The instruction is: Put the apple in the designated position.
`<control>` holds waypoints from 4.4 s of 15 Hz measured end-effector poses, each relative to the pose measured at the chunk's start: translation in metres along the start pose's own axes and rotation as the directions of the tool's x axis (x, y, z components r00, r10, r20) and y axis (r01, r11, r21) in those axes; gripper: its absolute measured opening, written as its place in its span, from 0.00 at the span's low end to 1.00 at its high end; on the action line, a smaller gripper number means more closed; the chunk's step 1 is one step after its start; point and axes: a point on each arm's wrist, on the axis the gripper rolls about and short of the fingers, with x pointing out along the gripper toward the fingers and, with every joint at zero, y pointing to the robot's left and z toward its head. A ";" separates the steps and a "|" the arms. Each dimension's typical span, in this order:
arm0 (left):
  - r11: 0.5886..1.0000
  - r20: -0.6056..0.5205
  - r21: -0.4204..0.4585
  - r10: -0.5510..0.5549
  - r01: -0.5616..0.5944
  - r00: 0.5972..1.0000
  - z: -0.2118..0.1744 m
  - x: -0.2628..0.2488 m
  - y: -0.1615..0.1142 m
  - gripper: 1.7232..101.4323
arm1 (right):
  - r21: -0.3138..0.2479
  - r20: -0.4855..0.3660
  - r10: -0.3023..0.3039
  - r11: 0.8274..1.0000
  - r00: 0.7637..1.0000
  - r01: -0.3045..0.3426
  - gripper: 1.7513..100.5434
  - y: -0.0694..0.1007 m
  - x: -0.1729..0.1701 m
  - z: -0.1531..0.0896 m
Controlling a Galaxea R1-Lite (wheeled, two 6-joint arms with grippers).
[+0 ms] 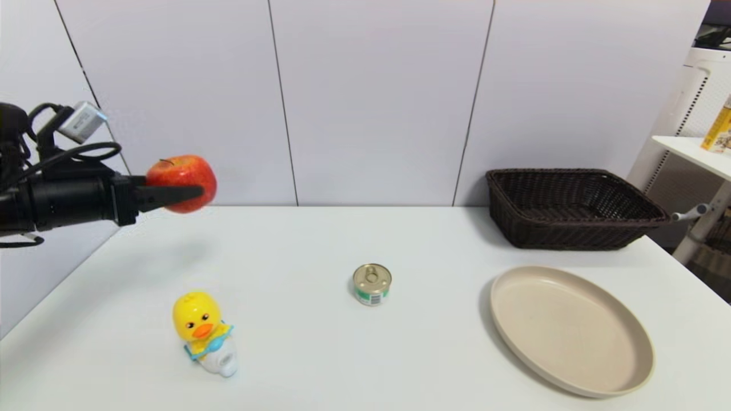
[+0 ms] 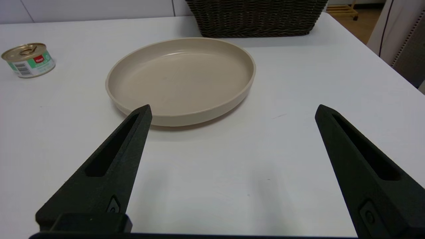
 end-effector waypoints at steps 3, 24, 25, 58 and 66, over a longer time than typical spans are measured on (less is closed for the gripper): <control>0.993 -0.049 -0.027 -0.114 0.112 0.992 -0.031 0.017 0.020 0.69 | 0.000 0.000 0.000 1.000 1.000 0.000 0.97 0.000 0.000 0.000; 0.919 -0.218 -0.024 -0.389 0.394 0.895 -0.126 0.086 0.059 0.73 | 0.000 0.000 0.000 1.000 1.000 0.000 0.97 0.000 0.000 0.000; 0.917 -0.222 -0.024 -0.393 0.398 0.892 -0.126 0.089 0.059 0.76 | 0.001 0.000 0.000 1.000 1.000 0.000 0.97 0.000 0.000 0.000; 0.848 0.027 0.178 0.503 -0.500 0.864 -0.026 -0.109 -0.145 0.96 | 0.000 0.000 0.000 1.000 1.000 0.000 0.97 0.000 0.000 0.000; 0.776 0.264 0.148 0.566 -0.613 0.781 -0.172 -0.143 -0.190 0.96 | 0.001 0.000 0.000 1.000 1.000 0.000 0.97 0.000 0.000 0.000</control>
